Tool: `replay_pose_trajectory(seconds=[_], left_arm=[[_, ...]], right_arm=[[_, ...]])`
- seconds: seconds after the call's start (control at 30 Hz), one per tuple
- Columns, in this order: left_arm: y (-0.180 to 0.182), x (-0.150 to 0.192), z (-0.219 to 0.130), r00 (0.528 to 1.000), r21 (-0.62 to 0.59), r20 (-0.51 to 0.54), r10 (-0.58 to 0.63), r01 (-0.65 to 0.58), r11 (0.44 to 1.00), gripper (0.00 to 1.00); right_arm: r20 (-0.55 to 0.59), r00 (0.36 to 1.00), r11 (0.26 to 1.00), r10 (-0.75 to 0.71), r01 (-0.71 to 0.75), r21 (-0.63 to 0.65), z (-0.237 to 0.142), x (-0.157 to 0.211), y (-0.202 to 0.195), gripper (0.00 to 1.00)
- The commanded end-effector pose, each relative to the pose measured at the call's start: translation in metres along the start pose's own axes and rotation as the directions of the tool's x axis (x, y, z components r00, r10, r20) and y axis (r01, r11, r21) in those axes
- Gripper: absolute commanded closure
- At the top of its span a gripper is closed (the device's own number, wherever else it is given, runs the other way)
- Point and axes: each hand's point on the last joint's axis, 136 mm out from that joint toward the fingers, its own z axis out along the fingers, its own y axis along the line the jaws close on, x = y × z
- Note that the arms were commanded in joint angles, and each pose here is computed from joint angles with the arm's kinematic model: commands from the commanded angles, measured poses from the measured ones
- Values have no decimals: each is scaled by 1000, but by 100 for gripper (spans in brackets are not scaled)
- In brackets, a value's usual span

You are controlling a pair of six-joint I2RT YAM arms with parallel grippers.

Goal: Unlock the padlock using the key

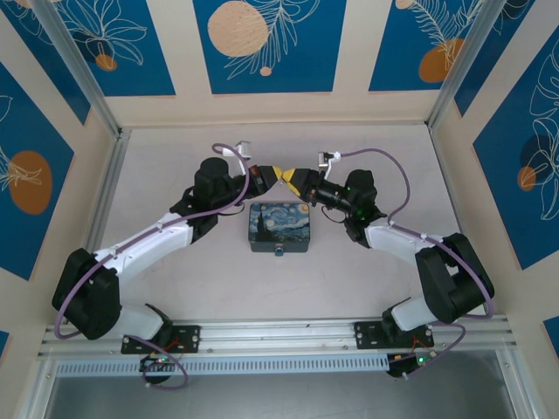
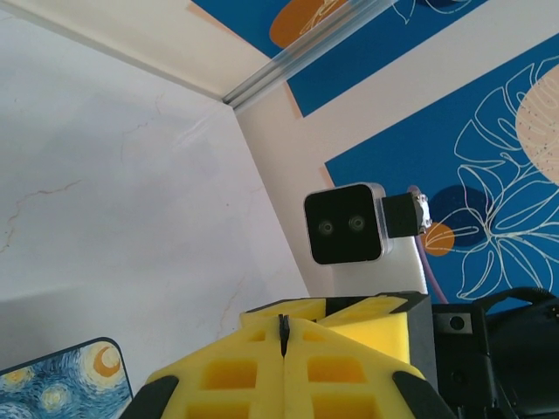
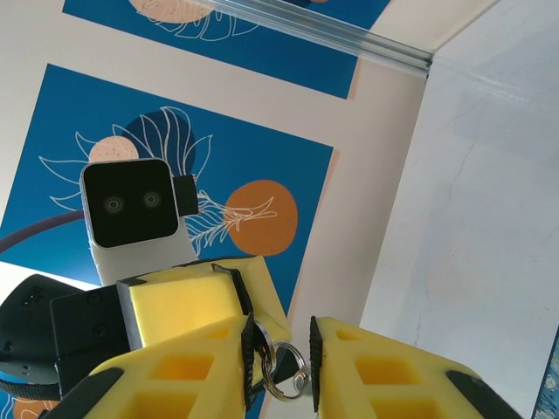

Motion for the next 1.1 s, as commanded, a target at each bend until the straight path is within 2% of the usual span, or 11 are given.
replay_pose_trajectory(seconds=[0.0,0.47,0.7,0.87,1.0,1.07], left_arm=[[5,-8,1,999,2,40,-14,14,1000,100],[10,-2,1,998,7,35,-46,46,999,100],[13,-1,1,998,1,37,-52,52,999,100],[14,0,0,997,2,40,-60,60,998,100],[14,-2,-2,996,-5,48,-73,73,997,99],[14,-5,-4,995,-15,58,-81,82,997,81]], right_arm=[[-24,1000,999,-17,16,-31,1,6,5,73],[-23,1000,999,-3,2,-40,8,2,4,78],[-20,1000,999,2,-2,-38,8,0,3,86],[-25,1000,999,3,-4,-38,6,0,2,99],[-21,1000,1000,8,-9,-30,3,0,-1,100],[-15,1000,1000,12,-12,-22,0,0,-4,100]])
